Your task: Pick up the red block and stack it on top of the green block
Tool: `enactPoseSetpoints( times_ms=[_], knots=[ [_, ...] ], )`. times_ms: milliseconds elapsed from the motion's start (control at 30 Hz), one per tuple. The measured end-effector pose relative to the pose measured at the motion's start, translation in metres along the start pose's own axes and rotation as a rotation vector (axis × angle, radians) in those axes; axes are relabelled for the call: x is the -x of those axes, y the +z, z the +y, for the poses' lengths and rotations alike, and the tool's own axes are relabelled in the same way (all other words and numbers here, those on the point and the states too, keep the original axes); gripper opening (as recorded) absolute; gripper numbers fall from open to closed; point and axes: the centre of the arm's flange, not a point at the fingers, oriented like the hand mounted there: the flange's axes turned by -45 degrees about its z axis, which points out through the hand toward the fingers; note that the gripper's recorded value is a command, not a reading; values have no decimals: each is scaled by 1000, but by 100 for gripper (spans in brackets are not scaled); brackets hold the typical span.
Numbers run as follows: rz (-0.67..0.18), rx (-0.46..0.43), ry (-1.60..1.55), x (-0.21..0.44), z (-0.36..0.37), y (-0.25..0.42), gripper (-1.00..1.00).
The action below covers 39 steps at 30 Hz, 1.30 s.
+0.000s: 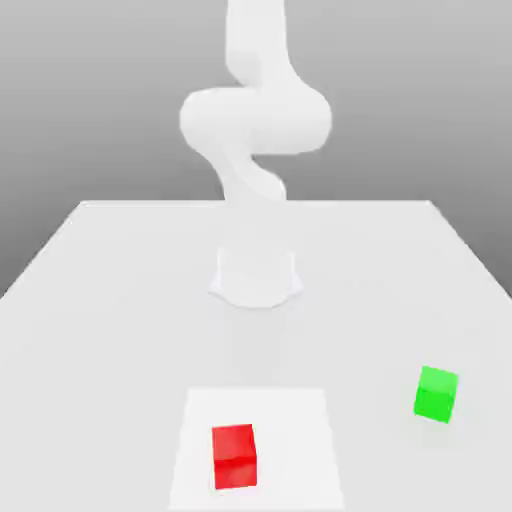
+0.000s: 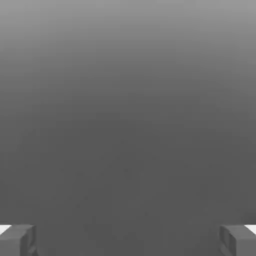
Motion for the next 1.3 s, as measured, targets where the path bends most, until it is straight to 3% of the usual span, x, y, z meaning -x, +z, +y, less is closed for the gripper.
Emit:
enactPoseSetpoints(
  times_ms=[333,733,933,967,1300],
  knots=[
    [-312,-25,-48,62,12,204,0],
    [-679,-35,-109,230,25,374,0],
    [-721,-35,-118,289,27,429,0],
    [-722,-35,-118,295,27,434,-100],
    [-722,-35,-119,275,27,413,-100]
  ],
)
